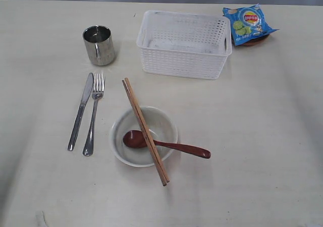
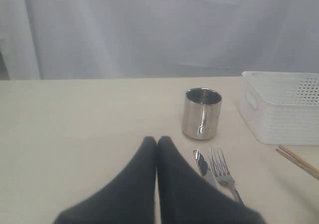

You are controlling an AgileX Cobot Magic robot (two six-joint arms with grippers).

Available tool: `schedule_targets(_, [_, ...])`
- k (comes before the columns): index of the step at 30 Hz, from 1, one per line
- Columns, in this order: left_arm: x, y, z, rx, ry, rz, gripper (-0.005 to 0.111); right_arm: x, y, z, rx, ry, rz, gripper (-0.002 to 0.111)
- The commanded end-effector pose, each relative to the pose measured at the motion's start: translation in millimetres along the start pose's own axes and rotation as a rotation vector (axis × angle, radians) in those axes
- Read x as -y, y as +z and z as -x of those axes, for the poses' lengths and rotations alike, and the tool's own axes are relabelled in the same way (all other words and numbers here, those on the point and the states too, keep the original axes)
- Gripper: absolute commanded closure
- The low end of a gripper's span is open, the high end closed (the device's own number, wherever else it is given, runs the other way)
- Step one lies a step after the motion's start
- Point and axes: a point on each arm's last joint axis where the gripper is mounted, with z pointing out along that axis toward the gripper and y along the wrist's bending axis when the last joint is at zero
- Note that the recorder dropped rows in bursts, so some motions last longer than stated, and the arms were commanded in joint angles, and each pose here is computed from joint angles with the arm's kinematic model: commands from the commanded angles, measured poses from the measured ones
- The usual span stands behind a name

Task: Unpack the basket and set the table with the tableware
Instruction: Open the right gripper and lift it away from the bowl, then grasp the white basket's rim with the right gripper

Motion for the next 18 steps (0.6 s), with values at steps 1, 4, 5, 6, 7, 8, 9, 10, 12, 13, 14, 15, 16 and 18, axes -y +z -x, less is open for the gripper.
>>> schedule_targets(1, [0.3,0,0,0.011,-0.01,-0.004,0.107,19,25,-4,-0.005,-0.148,0.109,0.06])
schedule_targets(4, [0.3,0,0,0.011,-0.01,-0.004,0.107,41,41,-9,0.03,-0.181,0.141,0.06])
schedule_targets(5, [0.3,0,0,0.011,-0.01,-0.004,0.107,41,44,-9,0.039,-0.203,0.148,0.06])
schedule_targets(6, [0.3,0,0,0.011,-0.01,-0.004,0.107,42,46,-9,0.042,-0.23,0.15,0.06])
schedule_targets(7, [0.3,0,0,0.011,-0.01,-0.004,0.107,42,50,-11,0.037,-0.254,0.157,0.06])
schedule_targets(8, [0.3,0,0,0.011,-0.01,-0.004,0.107,42,53,-11,0.038,-0.263,0.162,0.06])
schedule_targets(9, [0.3,0,0,0.011,-0.01,-0.004,0.107,41,55,-12,0.04,-0.27,0.175,0.06])
schedule_targets(10, [0.3,0,0,0.011,-0.01,-0.004,0.107,39,59,-14,0.034,-0.28,0.2,0.06])
schedule_targets(12, [0.3,0,0,0.011,-0.01,-0.004,0.107,35,65,-17,0.029,-0.279,0.244,0.06])
schedule_targets(13, [0.3,0,0,0.011,-0.01,-0.004,0.107,33,69,-19,0.028,-0.279,0.269,0.06])
schedule_targets(14, [0.3,0,0,0.011,-0.01,-0.004,0.107,32,70,-20,0.03,-0.287,0.282,0.06])
schedule_targets(15, [0.3,0,0,0.011,-0.01,-0.004,0.107,31,74,-22,0.029,-0.296,0.3,0.06])
schedule_targets(16, [0.3,0,0,0.011,-0.01,-0.004,0.107,30,77,-22,0.034,-0.3,0.305,0.06])
schedule_targets(18, [0.3,0,0,0.011,-0.01,-0.004,0.107,30,84,-25,0.033,-0.31,0.308,0.06])
